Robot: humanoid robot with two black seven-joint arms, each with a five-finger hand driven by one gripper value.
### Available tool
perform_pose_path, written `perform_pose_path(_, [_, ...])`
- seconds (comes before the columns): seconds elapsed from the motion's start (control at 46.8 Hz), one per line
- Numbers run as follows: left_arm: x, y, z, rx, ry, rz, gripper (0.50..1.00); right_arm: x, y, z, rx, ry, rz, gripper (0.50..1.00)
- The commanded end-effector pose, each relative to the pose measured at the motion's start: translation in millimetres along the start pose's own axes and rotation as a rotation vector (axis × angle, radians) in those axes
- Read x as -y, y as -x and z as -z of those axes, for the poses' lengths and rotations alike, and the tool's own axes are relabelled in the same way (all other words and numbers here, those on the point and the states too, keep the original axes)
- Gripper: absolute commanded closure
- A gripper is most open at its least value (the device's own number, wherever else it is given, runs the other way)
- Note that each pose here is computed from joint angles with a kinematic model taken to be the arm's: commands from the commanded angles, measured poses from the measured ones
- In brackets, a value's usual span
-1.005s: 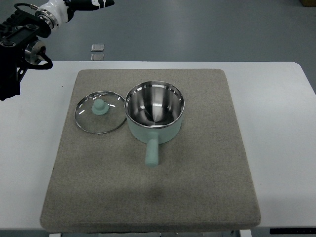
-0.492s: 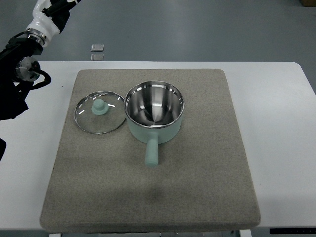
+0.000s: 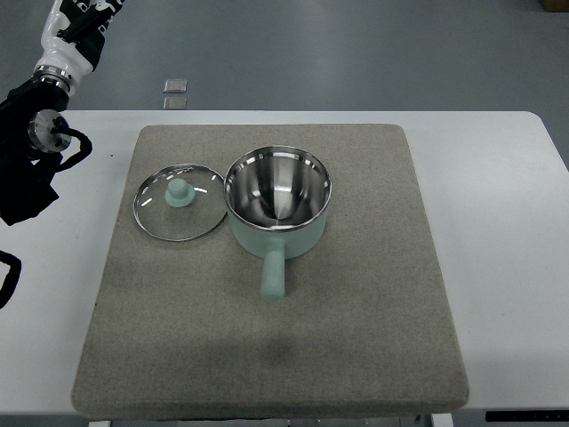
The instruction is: Place lid left of pot with left hand
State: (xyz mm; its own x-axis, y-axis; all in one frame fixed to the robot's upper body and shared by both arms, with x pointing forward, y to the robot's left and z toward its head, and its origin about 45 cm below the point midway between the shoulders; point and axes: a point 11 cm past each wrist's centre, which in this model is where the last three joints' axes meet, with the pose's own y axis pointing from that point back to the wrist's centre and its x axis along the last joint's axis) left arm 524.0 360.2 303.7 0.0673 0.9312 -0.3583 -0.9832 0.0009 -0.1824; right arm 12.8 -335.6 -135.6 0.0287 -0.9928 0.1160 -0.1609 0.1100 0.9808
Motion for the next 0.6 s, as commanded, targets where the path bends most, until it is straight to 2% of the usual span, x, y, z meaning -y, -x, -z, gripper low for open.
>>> perform_pose_path(0.0, [-0.2, -0.2, 0.0, -0.004, 0.002, 0.001, 0.506, 0.0, 0.0, 0.1, 0.0, 0.0, 0.0, 0.576])
perform_pose_path(0.578, [4.8, 11.5, 4.3, -0.026, 0.007, -0.025, 0.506, 0.0, 0.0, 0.1, 0.0, 0.0, 0.0, 0.576])
